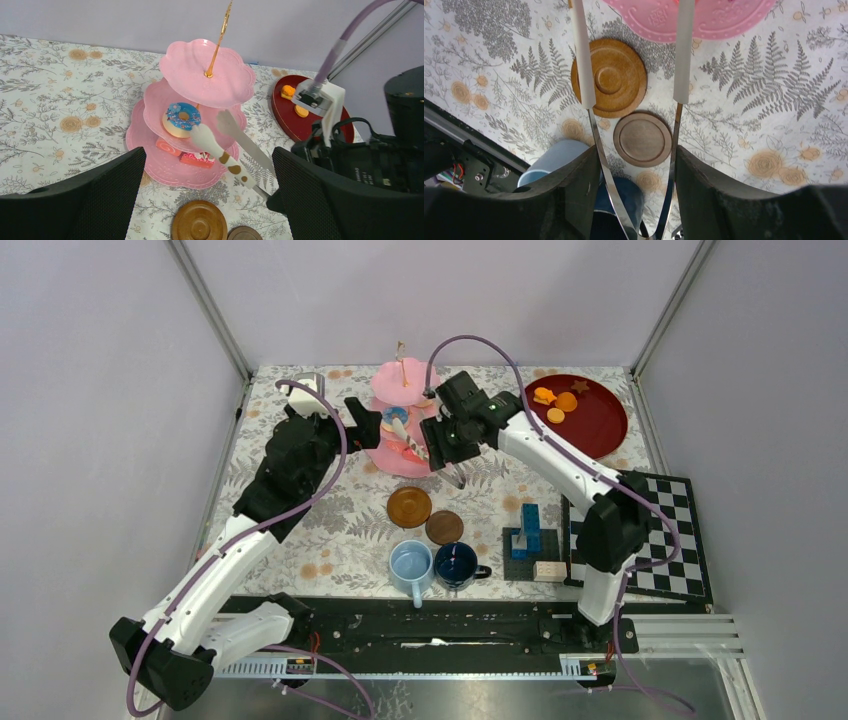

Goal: Serve the afternoon tea

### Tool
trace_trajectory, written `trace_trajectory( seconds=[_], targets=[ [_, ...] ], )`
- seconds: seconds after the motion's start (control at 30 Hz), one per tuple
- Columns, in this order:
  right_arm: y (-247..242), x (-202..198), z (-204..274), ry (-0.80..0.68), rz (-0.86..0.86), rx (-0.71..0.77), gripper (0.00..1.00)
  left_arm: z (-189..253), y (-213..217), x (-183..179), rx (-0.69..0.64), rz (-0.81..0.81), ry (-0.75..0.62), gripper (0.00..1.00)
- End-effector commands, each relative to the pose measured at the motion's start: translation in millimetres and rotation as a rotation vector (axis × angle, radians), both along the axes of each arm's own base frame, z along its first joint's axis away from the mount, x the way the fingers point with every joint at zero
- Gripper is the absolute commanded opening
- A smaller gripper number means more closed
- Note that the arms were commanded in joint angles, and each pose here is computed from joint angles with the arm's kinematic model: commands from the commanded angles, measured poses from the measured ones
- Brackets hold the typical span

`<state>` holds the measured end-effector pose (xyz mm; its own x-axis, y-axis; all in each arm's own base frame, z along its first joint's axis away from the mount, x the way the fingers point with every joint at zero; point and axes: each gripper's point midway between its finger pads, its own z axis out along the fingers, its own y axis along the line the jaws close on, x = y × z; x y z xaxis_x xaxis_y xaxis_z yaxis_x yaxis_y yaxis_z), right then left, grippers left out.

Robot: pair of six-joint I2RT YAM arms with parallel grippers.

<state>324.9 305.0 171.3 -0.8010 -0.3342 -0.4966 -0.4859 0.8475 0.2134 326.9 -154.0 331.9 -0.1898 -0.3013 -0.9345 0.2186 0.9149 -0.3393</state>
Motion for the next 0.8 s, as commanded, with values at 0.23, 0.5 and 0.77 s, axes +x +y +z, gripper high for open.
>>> trace_trajectory(
  seconds=[0.23, 0.5, 0.77],
  targets=[
    [-55.0, -29.9, 24.9, -0.107, -0.084, -0.074, 0.57, 9.5, -0.7, 3.0, -0.031, -0.010, -0.027, 0.99],
    [-149.8, -11.4, 21.6, -0.161, -0.323, -0.183, 0.55, 11.5, 0.5, 2.5, -0.031, -0.006, -0.033, 0.99],
    [-256.6, 52.1, 2.9, -0.102, -0.605, -0.224, 0.55, 8.5, -8.4, 0.5, -0.028, -0.032, -0.025, 0.99]
  ],
)
